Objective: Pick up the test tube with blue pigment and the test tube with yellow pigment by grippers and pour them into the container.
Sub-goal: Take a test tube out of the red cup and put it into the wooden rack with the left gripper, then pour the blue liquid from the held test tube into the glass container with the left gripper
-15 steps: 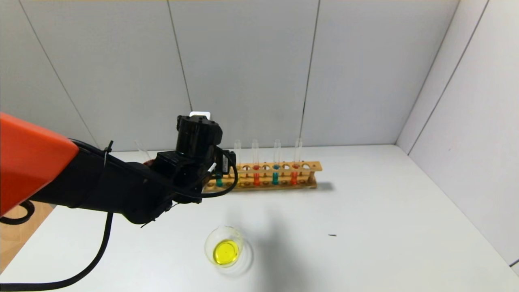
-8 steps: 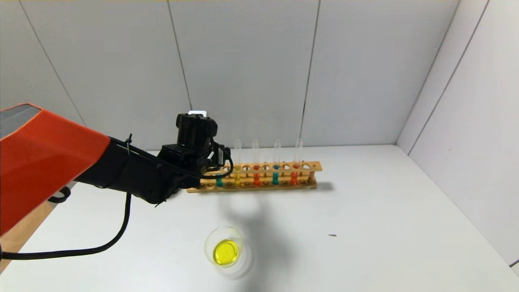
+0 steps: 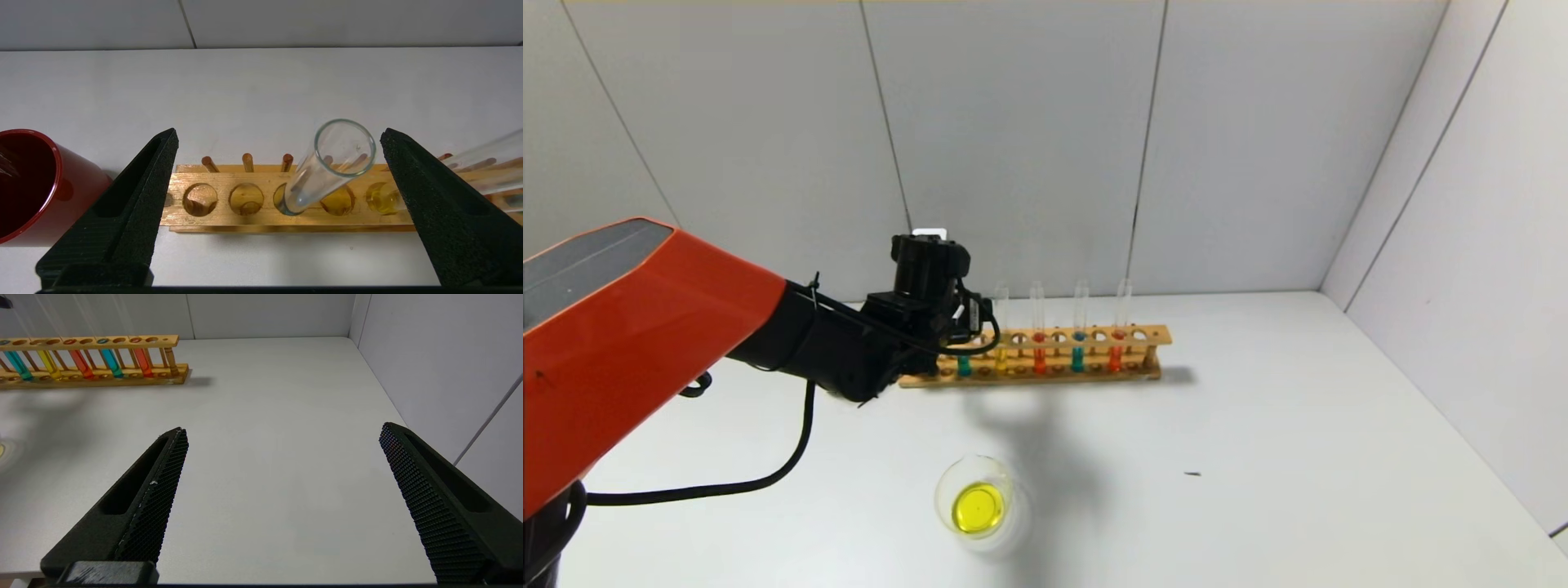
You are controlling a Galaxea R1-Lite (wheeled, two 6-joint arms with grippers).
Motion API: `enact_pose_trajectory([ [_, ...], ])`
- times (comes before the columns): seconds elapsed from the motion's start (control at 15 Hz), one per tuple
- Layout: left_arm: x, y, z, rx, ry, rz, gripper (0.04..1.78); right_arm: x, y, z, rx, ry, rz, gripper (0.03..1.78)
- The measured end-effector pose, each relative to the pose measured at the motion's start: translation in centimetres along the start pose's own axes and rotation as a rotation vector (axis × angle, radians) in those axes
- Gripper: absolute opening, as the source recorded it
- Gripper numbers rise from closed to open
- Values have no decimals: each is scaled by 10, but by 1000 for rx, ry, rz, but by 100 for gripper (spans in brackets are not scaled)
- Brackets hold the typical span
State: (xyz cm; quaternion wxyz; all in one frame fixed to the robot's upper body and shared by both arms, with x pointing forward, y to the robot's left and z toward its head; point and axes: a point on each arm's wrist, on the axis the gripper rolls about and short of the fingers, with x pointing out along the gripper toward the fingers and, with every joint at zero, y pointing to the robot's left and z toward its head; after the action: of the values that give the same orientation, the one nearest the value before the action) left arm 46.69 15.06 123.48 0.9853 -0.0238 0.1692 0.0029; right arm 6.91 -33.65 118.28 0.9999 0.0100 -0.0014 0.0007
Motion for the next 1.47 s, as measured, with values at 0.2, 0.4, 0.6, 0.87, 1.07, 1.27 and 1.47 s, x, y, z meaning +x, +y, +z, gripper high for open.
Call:
enact_pose_trajectory([
  [0.2,-4,-3,-2,8,5,-8,172,0,0,0,0,0,0,171],
  [0.4,-6,-5,-1,13,2,-7,150,0,0,0,0,0,0,171],
  [0.6,-11,-8,-3,19,5,-13,105,0,0,0,0,0,0,171],
  [0.87,-16,-9,-4,21,7,-17,37,0,0,0,0,0,0,171],
  [1.07,-16,-8,-5,22,10,-17,29,0,0,0,0,0,0,171],
  [1.27,-16,-8,-5,23,11,-17,29,0,0,0,0,0,0,171],
  [1.47,-22,-9,4,32,-12,-25,29,0,0,0,0,0,0,171],
])
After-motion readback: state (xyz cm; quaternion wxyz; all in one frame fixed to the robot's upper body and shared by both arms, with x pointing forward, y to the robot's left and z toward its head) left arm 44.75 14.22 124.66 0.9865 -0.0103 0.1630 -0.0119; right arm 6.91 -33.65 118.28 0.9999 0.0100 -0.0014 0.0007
